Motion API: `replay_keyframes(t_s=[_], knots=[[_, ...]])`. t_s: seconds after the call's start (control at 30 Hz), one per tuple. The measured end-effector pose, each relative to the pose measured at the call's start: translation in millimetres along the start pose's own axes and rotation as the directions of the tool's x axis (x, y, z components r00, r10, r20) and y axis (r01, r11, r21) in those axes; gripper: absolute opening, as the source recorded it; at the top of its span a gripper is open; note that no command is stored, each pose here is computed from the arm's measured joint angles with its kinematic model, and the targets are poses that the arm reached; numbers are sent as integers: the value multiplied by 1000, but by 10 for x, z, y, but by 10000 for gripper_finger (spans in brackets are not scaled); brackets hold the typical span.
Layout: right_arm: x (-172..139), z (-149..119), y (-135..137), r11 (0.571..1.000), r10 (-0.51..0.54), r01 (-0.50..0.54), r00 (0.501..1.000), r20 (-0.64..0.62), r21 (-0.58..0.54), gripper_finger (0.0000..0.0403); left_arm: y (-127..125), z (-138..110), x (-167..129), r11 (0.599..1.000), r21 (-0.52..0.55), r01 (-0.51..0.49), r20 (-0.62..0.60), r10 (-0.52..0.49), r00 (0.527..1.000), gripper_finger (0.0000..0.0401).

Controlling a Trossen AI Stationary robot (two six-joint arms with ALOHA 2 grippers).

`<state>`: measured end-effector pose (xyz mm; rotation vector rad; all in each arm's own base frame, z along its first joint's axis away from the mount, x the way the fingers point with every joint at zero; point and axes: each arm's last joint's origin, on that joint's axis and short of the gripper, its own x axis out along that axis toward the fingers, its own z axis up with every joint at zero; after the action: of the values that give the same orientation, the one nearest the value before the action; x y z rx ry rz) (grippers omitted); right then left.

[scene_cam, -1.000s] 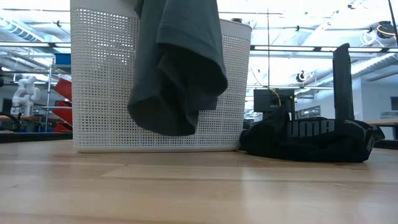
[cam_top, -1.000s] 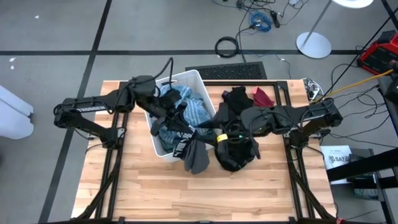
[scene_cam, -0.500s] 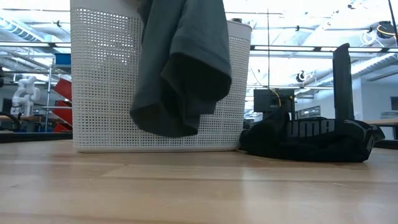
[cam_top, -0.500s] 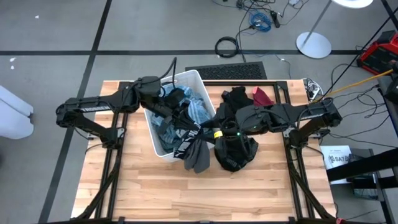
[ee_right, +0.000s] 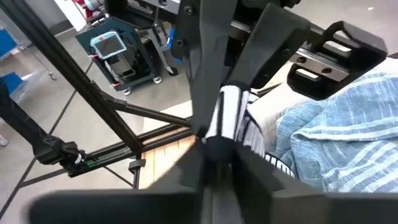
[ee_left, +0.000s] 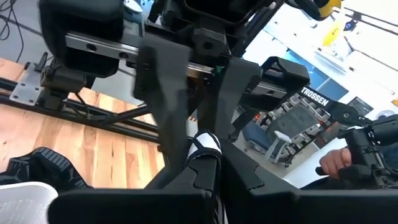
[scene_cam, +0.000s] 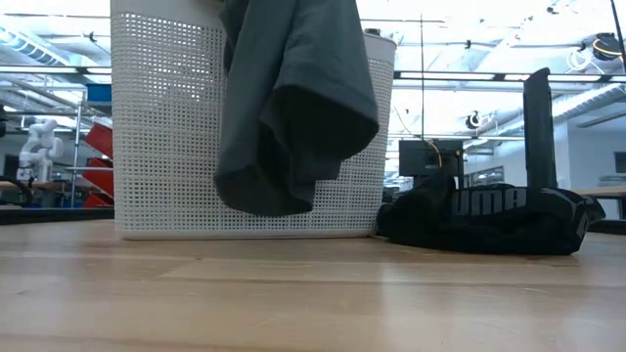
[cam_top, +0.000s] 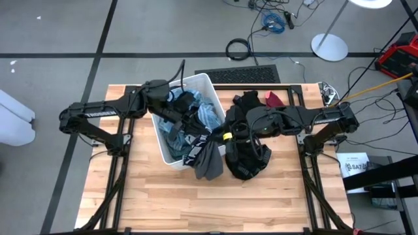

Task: Sort clothes
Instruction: Put the gray short into the white laundry bin

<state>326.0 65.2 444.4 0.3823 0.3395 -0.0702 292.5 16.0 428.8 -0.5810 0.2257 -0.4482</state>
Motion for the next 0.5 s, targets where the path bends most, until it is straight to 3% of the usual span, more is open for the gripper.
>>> replay_keyframes(t_s=[0.07, 0.27, 0.4, 0.5], knots=[[0, 0, 0, 1000, -1, 1, 1000, 0, -12, 16, -1, -1, 1, 1000, 12, -1, 0, 1, 1000, 22], [-119, 52, 4, 1000, 10, -10, 1000, 10, 4, 3, 3, 3, -7, 999, 50, 12, -7, -12, 1000, 56], [-452, 237, 87, 998, 67, -65, 993, 99, -26, 2, 22, 18, -42, 996, 42, 72, -41, -71, 997, 69], [-734, 356, 163, 984, 171, -162, 975, 141, -69, 1, 40, 29, -63, 995, 40, 92, -52, -90, 995, 71]])
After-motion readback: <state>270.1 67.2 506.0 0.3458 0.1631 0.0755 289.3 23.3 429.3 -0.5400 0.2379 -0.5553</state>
